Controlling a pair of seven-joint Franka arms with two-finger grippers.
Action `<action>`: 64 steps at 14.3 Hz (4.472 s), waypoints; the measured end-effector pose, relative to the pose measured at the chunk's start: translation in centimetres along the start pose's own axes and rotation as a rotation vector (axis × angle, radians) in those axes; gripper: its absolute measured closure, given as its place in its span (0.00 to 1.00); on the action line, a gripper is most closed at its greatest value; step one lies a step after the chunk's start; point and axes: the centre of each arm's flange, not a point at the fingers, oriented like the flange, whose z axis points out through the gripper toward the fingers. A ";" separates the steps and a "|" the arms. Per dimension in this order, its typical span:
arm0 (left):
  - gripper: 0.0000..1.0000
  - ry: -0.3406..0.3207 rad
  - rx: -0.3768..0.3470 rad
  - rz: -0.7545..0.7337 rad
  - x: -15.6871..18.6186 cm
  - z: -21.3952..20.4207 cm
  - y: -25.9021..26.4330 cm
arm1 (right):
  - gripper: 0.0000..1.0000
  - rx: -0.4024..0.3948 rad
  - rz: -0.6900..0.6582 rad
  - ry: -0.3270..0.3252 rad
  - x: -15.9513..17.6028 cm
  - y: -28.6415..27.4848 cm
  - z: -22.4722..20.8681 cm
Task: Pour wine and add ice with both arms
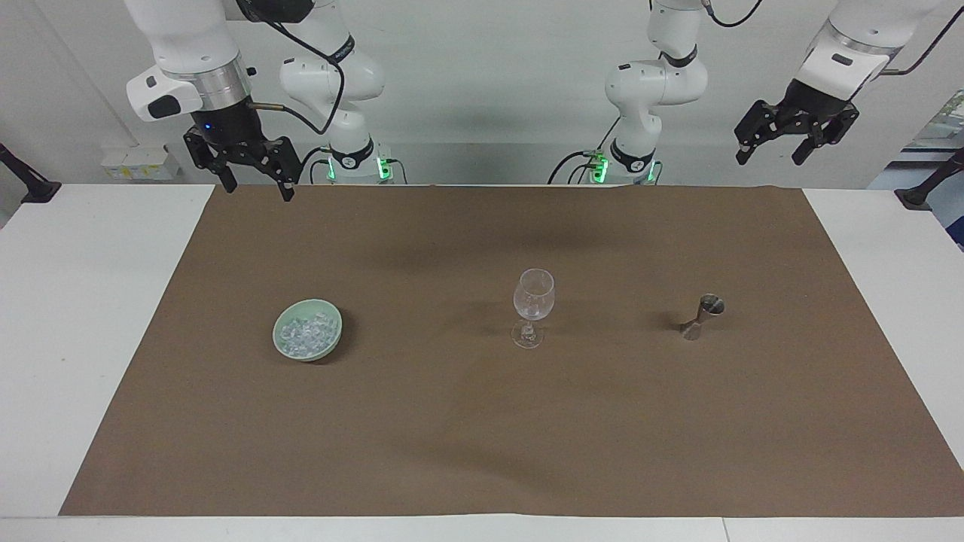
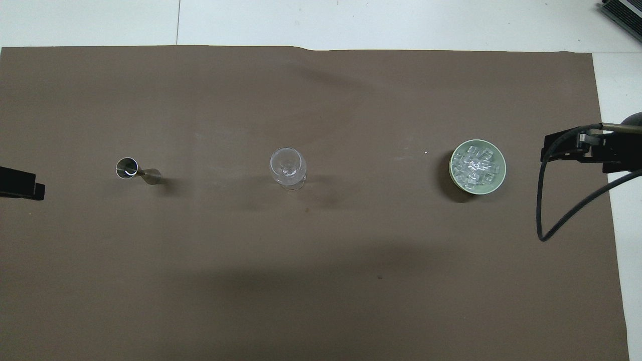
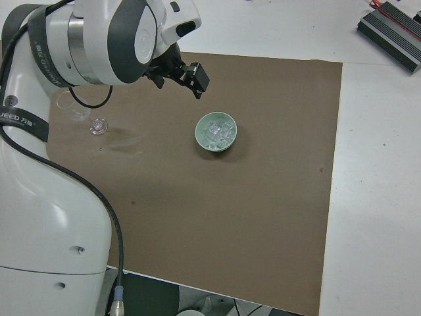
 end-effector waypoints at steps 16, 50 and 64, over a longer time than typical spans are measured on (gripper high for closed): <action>0.00 0.039 -0.002 0.012 -1.0 -1.9 0.7 | 0.00 0.000 0.000 0.000 0.0 0.0 0.0; 0.00 -0.417 -0.141 -0.725 9.0 18.6 -8.8 | 0.00 -0.001 0.016 -0.001 0.2 0.9 0.0; 0.00 -0.689 -0.443 -1.316 11.0 27.2 -17.9 | 0.00 -0.001 0.017 -0.001 0.2 0.9 0.1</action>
